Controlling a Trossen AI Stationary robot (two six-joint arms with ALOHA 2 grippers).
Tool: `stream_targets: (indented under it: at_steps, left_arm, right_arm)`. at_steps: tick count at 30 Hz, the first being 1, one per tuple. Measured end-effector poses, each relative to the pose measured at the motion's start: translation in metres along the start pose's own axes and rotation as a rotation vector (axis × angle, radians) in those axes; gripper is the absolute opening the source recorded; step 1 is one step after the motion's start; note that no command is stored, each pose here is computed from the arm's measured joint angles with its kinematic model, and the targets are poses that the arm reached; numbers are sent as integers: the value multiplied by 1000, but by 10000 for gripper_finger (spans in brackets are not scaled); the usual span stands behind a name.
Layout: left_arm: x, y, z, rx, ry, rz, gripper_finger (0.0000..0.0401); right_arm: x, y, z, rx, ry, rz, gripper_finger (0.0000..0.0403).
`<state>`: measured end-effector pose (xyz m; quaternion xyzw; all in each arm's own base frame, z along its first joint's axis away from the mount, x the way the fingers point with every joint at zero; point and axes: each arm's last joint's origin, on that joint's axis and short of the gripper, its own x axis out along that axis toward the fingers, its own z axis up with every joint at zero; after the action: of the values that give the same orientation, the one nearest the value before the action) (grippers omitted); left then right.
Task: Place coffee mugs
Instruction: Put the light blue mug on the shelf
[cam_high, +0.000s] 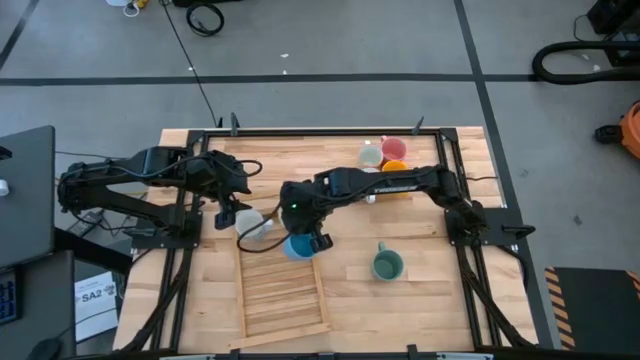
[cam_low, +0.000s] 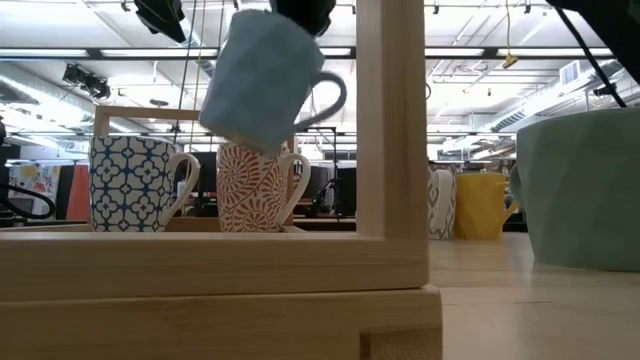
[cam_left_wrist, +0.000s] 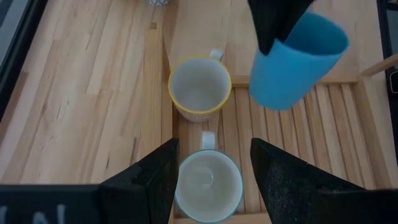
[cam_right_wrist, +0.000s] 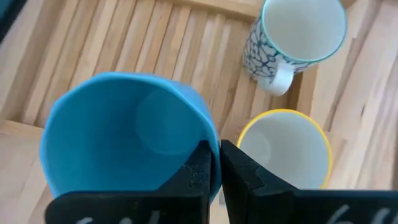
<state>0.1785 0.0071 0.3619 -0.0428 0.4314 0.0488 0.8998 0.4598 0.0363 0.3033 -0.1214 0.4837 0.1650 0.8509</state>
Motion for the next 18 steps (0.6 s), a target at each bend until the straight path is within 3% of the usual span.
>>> stream_targets:
  at_steps: [18]
  left_arm:
    - [0,0,-1,1,7,1,204]
  right_arm:
    - [48,-6,-4,-46,44,11,24]
